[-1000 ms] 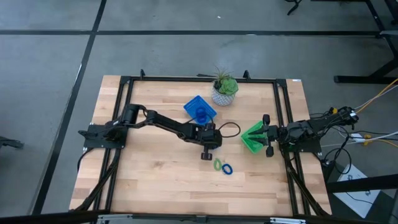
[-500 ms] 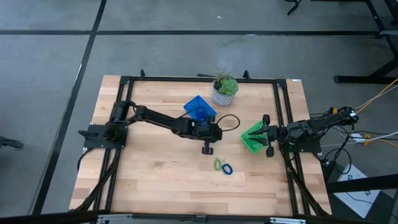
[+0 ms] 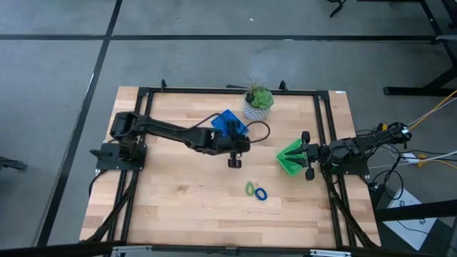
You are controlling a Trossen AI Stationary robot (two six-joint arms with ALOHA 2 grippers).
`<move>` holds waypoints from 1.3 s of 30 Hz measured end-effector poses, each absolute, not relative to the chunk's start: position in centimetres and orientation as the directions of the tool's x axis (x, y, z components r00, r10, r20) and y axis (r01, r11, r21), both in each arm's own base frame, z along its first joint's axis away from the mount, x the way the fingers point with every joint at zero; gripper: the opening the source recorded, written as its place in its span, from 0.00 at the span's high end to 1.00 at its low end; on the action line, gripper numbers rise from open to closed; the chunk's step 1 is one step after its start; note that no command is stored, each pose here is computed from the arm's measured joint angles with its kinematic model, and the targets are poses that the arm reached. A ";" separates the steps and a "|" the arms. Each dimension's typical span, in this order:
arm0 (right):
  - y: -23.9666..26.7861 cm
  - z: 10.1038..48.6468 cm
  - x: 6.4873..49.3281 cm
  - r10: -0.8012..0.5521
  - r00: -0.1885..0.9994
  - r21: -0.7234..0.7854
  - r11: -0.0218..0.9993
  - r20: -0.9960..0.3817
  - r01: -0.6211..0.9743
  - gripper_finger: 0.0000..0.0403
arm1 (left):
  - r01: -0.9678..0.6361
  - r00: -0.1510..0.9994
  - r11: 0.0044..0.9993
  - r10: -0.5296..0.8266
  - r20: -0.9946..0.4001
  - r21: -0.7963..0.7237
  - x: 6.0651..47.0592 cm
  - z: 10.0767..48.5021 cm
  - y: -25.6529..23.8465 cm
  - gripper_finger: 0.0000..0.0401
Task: Sort items
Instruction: Put the blue spring keychain into the blue bin
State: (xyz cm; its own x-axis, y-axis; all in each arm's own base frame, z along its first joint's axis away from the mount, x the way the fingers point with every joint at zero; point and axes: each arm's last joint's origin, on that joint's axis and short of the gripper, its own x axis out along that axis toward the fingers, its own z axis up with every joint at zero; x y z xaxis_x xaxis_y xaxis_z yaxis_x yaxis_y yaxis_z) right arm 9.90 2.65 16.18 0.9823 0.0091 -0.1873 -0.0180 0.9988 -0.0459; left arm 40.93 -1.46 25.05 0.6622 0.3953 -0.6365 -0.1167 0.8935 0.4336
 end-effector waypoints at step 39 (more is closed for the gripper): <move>2.7 16.2 9.9 0.010 0.982 -0.046 0.999 -0.187 -0.019 0.78 | -0.293 0.620 0.891 0.454 -0.640 0.348 34.7 26.1 8.7 0.99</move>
